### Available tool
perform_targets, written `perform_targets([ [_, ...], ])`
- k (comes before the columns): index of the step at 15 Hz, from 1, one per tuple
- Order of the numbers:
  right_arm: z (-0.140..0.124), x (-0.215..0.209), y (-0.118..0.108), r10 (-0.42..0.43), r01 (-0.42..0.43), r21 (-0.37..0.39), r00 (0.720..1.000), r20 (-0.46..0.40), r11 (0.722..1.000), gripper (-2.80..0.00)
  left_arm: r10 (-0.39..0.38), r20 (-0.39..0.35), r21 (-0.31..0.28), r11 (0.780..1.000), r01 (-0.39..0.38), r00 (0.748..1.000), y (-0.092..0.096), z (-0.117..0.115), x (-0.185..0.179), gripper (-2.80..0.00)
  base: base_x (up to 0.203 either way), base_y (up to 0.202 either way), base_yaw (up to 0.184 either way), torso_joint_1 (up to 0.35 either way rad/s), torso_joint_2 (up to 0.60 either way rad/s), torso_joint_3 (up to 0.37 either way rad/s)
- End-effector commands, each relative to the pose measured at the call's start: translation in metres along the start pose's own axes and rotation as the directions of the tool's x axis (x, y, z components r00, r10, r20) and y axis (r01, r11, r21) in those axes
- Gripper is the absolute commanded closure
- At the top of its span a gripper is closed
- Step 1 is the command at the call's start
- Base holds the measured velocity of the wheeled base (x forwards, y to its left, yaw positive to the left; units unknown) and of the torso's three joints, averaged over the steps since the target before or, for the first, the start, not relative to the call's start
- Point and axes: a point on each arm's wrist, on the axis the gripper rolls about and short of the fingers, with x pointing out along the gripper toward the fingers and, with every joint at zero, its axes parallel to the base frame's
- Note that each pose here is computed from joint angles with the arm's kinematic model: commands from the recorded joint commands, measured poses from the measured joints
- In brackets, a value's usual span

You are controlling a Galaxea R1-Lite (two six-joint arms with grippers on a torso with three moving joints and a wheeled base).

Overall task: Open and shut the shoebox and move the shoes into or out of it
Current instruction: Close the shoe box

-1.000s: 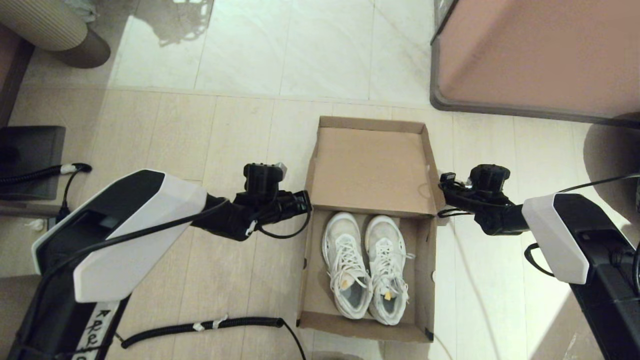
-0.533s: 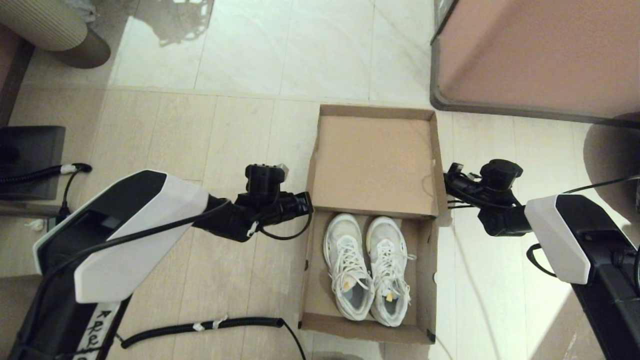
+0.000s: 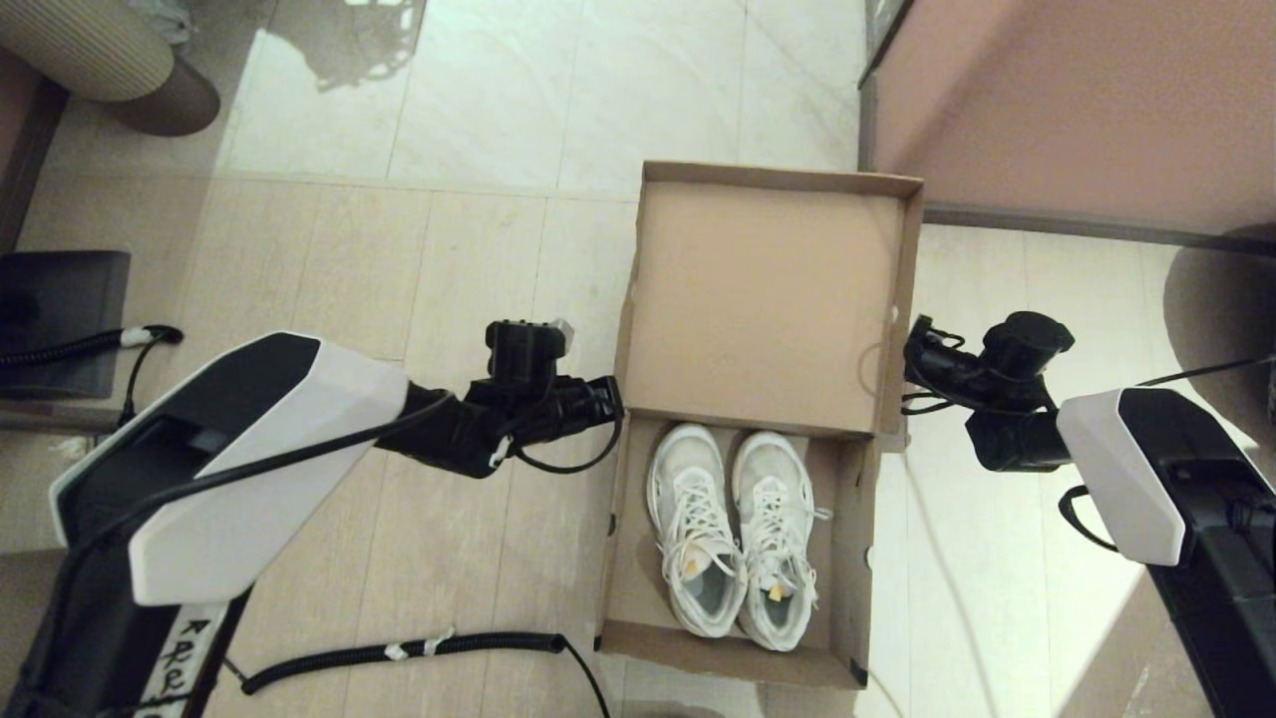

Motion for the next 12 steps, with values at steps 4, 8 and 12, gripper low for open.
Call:
perform_targets([
  [4,-0.015,0.0,0.026,0.037,-0.04,-0.029,0.996,-0.077,0.999,0.0,-0.031,0.027,0.005,1.0,0.03,0.999,-0.015,0.02,-0.031,0.0,0.0,0.0,0.0,0.0,0.0,0.0],
  [8,-0.023,-0.002,0.039,0.017,-0.023,-0.04,0.99,-0.14,0.999,0.0,-0.032,0.046,0.007,0.999,0.032,0.998,-0.022,0.03,-0.05,0.0,0.0,0.0,0.0,0.0,0.0,0.0],
  [12,-0.032,-0.005,0.052,-0.038,0.02,-0.085,0.975,-0.217,0.996,0.0,-0.045,0.071,0.007,0.999,0.044,0.996,-0.031,0.04,-0.07,0.0,0.0,0.0,0.0,0.0,0.0,0.0],
])
